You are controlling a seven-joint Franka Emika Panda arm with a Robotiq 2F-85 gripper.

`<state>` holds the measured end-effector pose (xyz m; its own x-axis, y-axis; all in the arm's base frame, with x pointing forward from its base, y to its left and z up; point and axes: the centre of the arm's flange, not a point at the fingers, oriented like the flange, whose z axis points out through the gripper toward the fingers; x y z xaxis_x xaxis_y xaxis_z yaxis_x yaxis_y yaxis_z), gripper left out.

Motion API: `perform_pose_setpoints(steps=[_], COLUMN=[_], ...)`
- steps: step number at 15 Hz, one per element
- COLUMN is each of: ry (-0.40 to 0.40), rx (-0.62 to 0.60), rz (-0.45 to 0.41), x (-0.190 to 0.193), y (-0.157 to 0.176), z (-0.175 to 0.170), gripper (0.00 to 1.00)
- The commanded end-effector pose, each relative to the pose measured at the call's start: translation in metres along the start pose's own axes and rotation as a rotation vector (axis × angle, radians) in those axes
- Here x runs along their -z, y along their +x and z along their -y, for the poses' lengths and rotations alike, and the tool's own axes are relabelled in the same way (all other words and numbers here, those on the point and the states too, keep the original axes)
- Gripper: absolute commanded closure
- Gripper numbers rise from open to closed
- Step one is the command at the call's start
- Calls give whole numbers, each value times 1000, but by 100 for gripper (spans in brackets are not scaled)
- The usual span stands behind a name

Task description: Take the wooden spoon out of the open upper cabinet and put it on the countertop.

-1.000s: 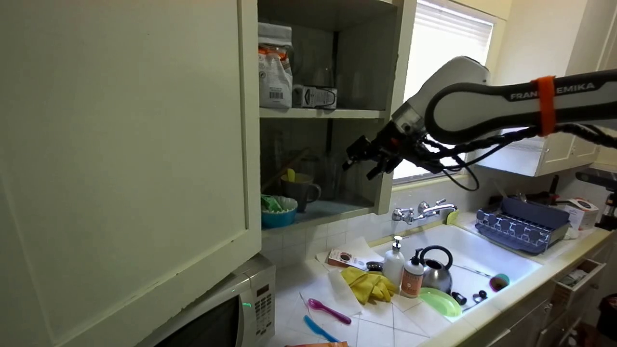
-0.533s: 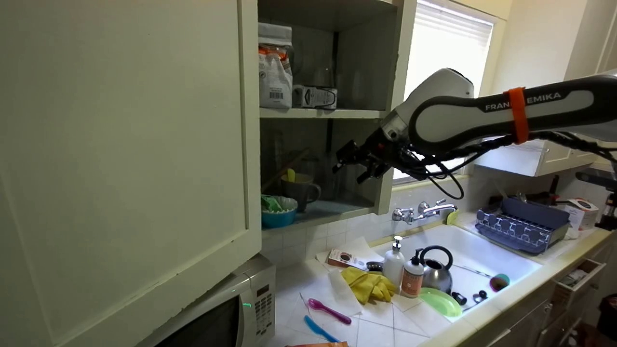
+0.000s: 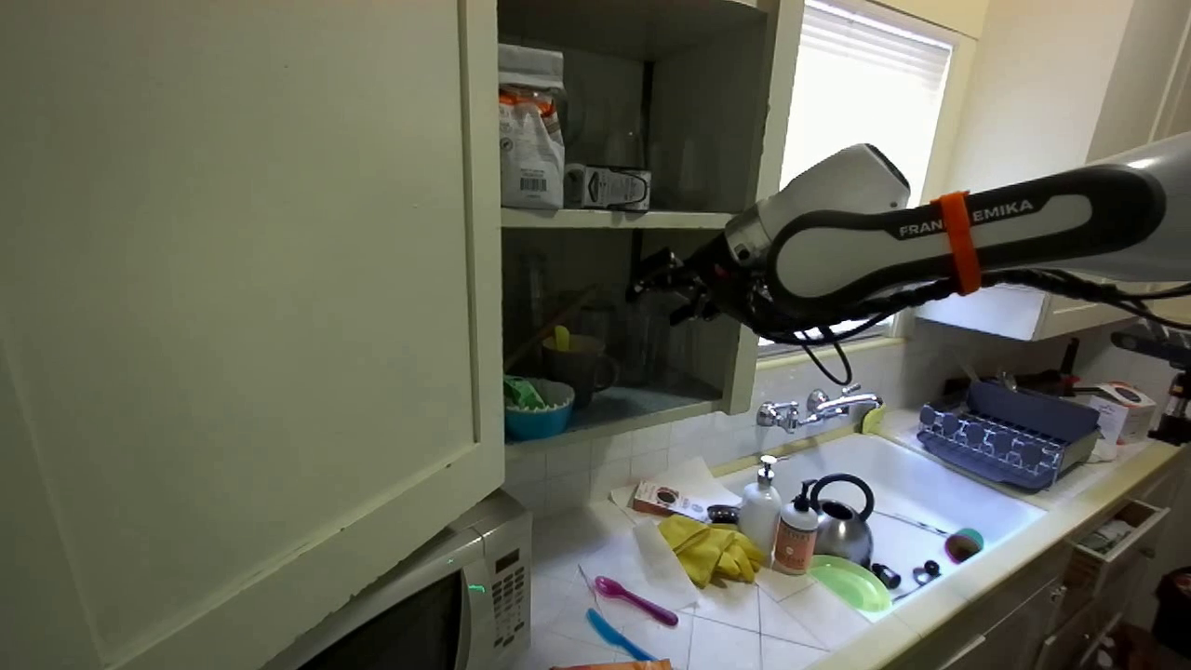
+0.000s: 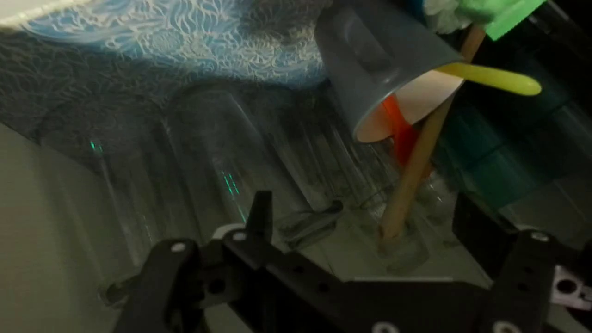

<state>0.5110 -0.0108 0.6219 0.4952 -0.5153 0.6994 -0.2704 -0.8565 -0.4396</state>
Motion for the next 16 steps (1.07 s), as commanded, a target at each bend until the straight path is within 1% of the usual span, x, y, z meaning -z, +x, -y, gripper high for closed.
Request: perform_pose_setpoints(steps=[1, 3, 6, 11, 14, 16], ry=[15, 35, 46, 52, 84, 98], rx=[36, 88, 146, 170, 190, 205], rz=[-107, -177, -251, -305, -345, -355], x=[-27, -35, -45, -56, -58, -60], y=[-7, -13, -16, -16, -17, -20], z=[10, 16, 20, 10, 15, 19], gripper=[0, 0, 0, 0, 0, 0])
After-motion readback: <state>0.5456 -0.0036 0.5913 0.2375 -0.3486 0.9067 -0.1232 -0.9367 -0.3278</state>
